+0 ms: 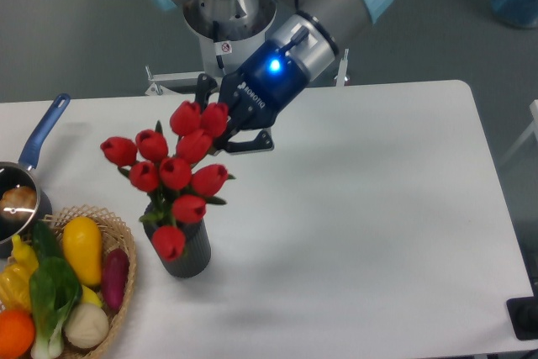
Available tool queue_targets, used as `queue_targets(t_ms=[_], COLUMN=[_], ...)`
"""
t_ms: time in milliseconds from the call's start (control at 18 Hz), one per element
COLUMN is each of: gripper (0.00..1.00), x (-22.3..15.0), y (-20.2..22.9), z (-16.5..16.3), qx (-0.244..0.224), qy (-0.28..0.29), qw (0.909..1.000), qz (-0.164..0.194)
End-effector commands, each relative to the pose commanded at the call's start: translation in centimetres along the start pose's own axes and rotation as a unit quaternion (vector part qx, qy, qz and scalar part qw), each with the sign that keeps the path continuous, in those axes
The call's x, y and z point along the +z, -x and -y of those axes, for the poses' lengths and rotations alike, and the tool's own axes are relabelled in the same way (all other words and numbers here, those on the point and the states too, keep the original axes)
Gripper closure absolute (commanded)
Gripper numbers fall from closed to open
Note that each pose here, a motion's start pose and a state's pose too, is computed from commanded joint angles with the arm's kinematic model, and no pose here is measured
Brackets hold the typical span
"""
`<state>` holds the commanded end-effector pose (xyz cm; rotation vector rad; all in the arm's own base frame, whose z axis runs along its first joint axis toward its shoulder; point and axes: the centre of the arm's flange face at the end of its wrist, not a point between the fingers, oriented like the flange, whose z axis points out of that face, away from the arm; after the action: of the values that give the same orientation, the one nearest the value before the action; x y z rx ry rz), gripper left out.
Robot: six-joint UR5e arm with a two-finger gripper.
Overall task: Pick up the flowers from the vase
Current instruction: 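Lift the gripped tulips up out of the grey vase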
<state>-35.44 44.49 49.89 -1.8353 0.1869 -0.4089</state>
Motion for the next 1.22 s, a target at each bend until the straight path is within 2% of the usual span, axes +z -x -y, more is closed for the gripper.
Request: queue_targets(t_ms=[278,611,778,889,1222], gripper=[1.00,1.00,1.00,1.00,1.00], x=[-2.4,-5.9,-6.9,-7.1,-7.6], y=[1.0,2.7,3.4,3.8,4.8], z=[1.5,2.2,1.8,1.3,-0.6], qx=[-0.010,-0.009,-0.003,0.000,0.021], qy=[-0.014,-0.004,0.055,0.086,0.111], qw=[0.9997,0.9979,0.9921,0.9876,0.9835], qz=[0.018,0.064,0.112,0.132,0.141])
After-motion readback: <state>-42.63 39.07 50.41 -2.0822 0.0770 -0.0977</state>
